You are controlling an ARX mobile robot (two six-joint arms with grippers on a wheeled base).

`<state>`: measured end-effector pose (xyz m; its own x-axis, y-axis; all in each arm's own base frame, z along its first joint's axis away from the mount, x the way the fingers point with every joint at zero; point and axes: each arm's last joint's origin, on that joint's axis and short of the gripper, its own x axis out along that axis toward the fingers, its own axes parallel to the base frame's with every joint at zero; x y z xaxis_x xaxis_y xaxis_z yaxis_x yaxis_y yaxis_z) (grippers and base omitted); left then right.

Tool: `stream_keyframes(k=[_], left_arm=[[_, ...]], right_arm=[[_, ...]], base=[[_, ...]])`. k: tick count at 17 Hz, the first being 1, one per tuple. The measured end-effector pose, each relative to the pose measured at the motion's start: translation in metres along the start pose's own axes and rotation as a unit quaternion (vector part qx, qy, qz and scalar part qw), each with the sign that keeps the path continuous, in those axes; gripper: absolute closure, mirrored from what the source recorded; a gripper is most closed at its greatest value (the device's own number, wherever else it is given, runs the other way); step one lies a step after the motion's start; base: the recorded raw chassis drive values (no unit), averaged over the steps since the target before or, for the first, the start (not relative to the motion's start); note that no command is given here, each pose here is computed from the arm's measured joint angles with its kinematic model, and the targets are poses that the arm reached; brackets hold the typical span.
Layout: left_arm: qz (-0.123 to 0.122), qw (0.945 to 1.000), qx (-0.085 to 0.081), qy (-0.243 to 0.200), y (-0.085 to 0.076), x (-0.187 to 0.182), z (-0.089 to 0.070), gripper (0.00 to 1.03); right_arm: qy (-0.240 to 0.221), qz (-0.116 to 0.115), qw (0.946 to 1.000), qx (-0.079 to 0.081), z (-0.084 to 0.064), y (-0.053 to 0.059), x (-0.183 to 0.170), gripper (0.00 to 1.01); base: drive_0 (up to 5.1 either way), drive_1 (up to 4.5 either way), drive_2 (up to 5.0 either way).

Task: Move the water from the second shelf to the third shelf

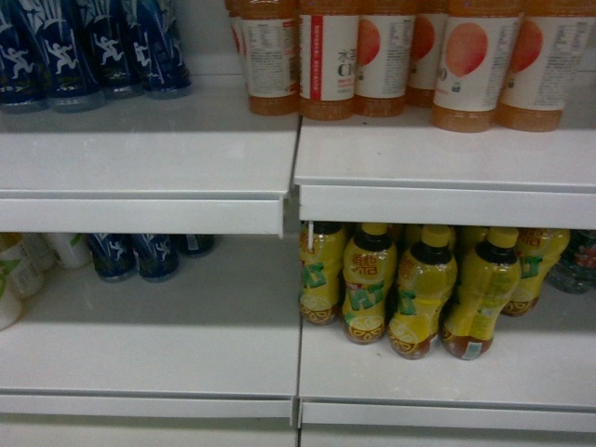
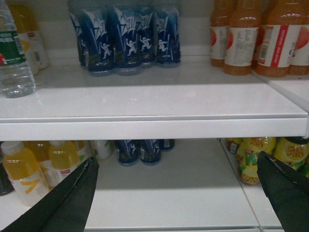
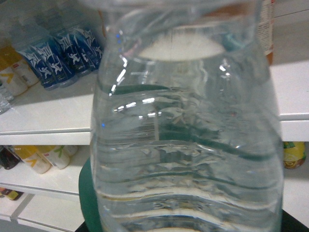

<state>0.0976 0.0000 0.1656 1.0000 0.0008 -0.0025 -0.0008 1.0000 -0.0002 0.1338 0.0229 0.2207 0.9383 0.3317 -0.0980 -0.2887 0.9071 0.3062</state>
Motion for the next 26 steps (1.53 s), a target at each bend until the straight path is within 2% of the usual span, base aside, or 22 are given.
stream_keyframes(k=[26], left_arm=[[0.000, 1.0000, 0.000, -0.001, 0.0000, 0.0000, 0.0003, 0.05]], right_arm=[[-0.001, 0.002, 1.0000, 0.000, 0.0002, 0.0003, -0.0001, 0.59]], base=[[-4.6, 2.23, 2.2]])
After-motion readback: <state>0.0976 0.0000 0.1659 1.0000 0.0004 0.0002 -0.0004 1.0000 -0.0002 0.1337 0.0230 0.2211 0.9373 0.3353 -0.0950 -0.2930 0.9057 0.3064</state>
